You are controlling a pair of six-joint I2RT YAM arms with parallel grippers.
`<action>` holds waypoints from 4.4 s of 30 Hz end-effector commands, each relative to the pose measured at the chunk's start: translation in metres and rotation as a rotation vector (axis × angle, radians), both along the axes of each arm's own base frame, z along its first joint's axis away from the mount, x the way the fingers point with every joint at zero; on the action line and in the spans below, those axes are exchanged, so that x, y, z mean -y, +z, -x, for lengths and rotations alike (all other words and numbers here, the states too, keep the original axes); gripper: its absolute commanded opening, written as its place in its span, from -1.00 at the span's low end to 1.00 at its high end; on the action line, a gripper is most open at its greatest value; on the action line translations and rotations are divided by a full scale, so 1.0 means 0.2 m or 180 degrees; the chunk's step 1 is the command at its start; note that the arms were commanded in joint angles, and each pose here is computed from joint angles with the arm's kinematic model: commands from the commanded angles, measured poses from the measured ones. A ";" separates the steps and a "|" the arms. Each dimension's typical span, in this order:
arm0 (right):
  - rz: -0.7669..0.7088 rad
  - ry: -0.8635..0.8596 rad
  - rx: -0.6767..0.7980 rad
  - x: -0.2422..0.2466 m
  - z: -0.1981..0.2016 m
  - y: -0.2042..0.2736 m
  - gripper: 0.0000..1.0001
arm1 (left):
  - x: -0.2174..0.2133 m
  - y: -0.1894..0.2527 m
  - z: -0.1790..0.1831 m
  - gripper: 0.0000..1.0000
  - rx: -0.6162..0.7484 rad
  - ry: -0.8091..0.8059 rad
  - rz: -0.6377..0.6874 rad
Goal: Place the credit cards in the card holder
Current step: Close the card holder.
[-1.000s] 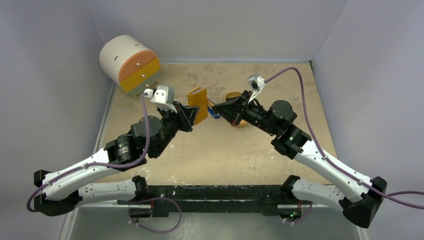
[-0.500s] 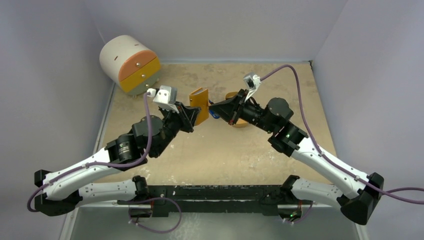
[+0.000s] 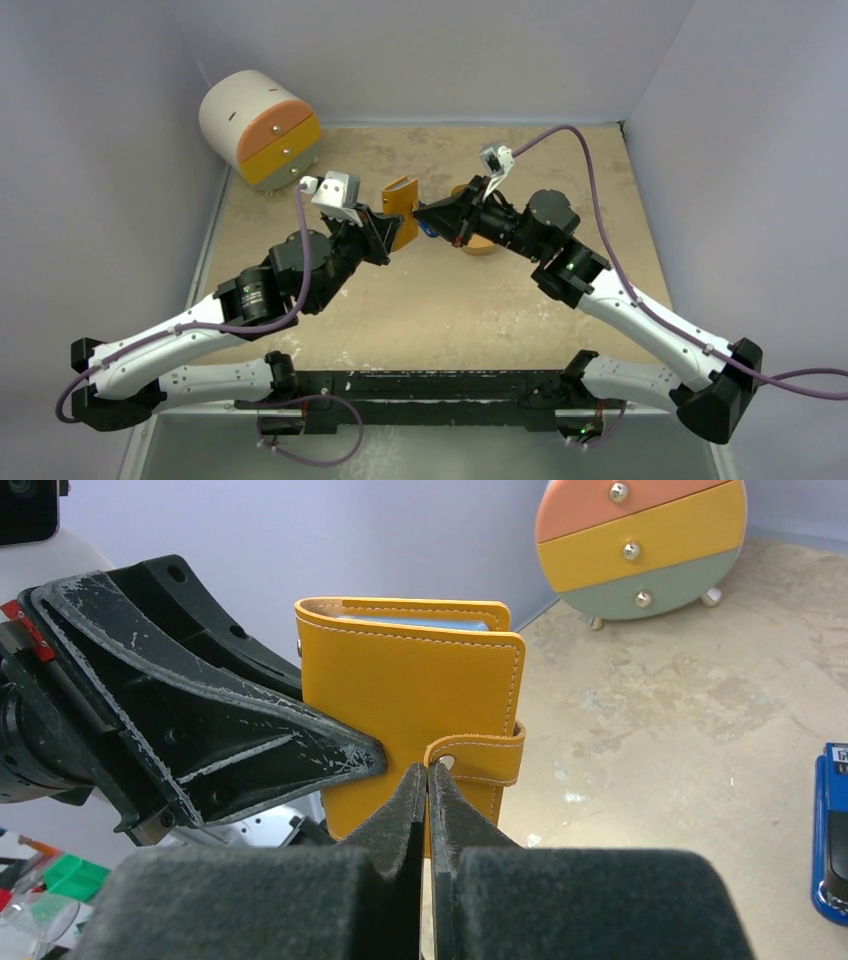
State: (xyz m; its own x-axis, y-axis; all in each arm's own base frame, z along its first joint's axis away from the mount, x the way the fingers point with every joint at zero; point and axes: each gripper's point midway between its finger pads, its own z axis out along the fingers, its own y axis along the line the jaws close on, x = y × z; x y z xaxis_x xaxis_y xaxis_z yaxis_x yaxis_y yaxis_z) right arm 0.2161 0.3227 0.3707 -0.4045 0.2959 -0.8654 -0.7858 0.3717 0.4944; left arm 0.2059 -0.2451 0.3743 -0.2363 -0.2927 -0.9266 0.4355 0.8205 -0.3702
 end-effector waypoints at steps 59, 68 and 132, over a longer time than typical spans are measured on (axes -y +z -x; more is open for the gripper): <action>-0.0007 0.0103 0.0201 -0.05 -0.02 0.14 -1.00 | 0.01 0.18 0.02 -1.00 0.0192 -0.0114 0.0234; 0.0030 0.0122 0.0161 -0.07 -0.03 0.12 -1.00 | 0.03 0.18 0.01 -1.00 0.0188 -0.0124 0.0245; 0.0039 0.0250 0.0122 -0.08 0.01 0.11 -1.00 | 0.10 0.22 0.07 -1.00 0.0230 -0.0446 0.0340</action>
